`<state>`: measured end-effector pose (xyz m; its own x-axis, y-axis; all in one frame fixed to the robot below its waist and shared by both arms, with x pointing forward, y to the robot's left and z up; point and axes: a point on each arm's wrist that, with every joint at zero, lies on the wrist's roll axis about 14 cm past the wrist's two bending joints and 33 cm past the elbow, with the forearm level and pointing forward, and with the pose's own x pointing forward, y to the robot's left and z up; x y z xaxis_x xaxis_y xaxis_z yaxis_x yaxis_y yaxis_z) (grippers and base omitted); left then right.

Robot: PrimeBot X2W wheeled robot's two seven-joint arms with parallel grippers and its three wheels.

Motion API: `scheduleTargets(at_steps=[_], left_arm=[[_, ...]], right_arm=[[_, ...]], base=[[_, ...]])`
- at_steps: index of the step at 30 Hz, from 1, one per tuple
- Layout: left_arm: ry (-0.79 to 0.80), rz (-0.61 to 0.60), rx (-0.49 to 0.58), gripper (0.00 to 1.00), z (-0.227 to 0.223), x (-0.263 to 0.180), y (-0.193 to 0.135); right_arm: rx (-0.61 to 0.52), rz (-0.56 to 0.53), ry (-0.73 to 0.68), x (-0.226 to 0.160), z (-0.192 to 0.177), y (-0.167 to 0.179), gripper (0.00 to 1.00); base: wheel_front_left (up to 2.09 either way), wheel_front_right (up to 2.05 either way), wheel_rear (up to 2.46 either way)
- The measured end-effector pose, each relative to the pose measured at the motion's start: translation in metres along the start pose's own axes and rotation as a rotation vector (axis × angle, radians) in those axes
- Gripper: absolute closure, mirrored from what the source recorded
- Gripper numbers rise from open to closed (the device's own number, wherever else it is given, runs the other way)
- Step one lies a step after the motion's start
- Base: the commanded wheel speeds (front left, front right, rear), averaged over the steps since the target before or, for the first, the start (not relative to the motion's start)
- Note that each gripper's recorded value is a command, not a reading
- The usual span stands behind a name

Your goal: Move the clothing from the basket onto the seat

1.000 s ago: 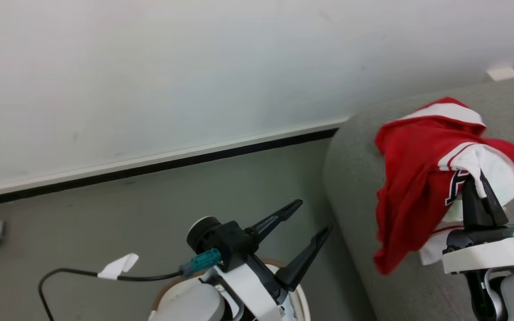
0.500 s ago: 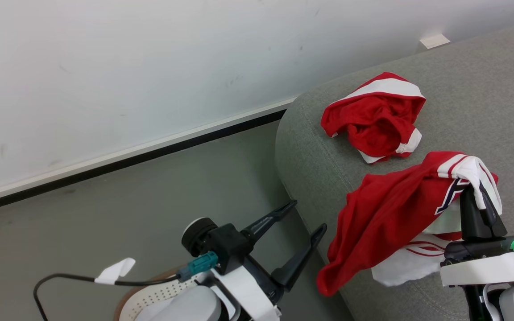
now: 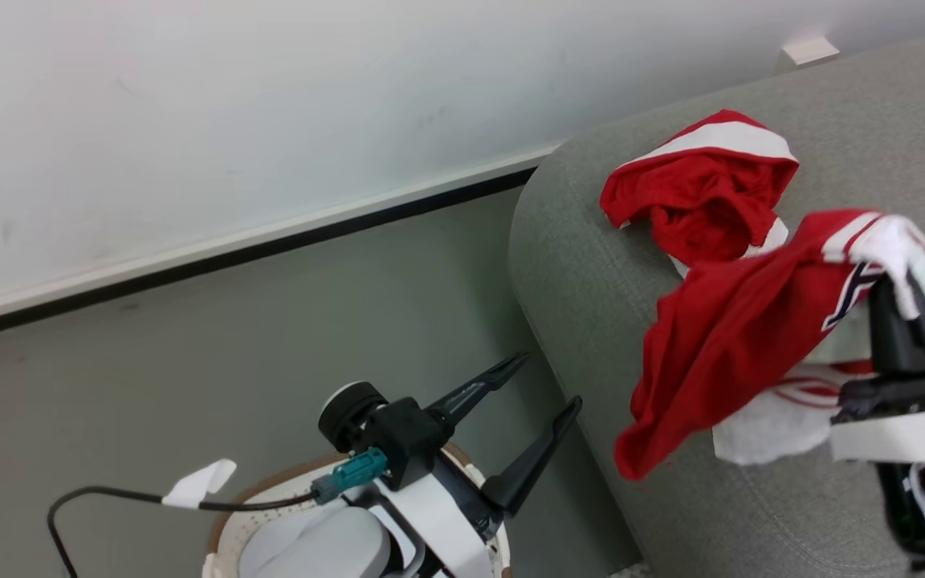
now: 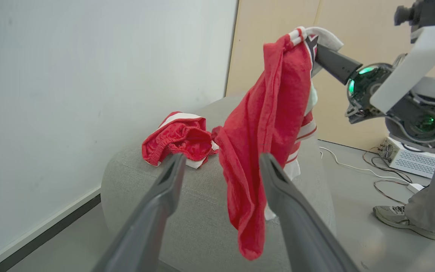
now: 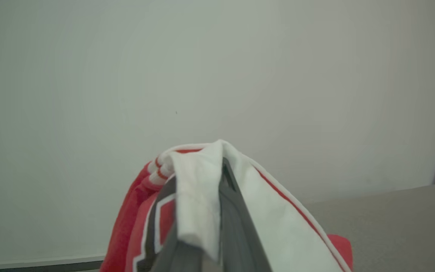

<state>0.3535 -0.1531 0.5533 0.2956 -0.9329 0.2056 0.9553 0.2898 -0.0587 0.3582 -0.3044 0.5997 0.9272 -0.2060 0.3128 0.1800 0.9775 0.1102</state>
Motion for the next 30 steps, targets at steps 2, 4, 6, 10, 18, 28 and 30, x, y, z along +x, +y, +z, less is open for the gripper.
scheduleTargets(at_steps=[2, 4, 6, 10, 18, 28, 30], left_arm=[[0.003, 0.003, -0.008, 0.00, -0.004, -0.001, 0.004], [0.004, 0.004, -0.014, 0.00, -0.007, -0.002, 0.010], [0.013, 0.009, -0.018, 0.00, -0.013, -0.006, 0.018], [0.030, 0.029, -0.031, 0.00, -0.027, -0.013, 0.038], [0.064, 0.106, -0.069, 0.00, -0.061, -0.035, 0.091], [0.111, 0.218, -0.112, 0.00, -0.096, -0.068, 0.135], [0.118, 0.236, -0.114, 0.00, -0.098, -0.073, 0.139]], right_arm=[[-0.025, 0.004, -0.017, 0.011, 0.006, -0.004, 1.00], [-0.062, 0.004, -0.028, 0.024, 0.011, -0.012, 1.00], [-0.091, -0.004, -0.037, 0.038, 0.015, -0.022, 1.00], [-0.157, -0.034, -0.018, 0.066, 0.016, -0.044, 1.00], [-0.263, -0.123, 0.100, 0.113, -0.015, -0.092, 1.00], [-0.403, -0.133, 0.660, 0.095, -0.173, -0.116, 1.00], [-0.410, -0.138, 0.775, 0.082, -0.196, -0.120, 1.00]], base=[[0.00, 0.00, 0.00], [0.00, 0.00, 0.00], [0.00, 0.00, 0.00], [0.00, 0.00, 0.00], [0.00, 0.00, 0.00], [0.00, 0.00, 0.00], [0.00, 0.00, 0.00]])
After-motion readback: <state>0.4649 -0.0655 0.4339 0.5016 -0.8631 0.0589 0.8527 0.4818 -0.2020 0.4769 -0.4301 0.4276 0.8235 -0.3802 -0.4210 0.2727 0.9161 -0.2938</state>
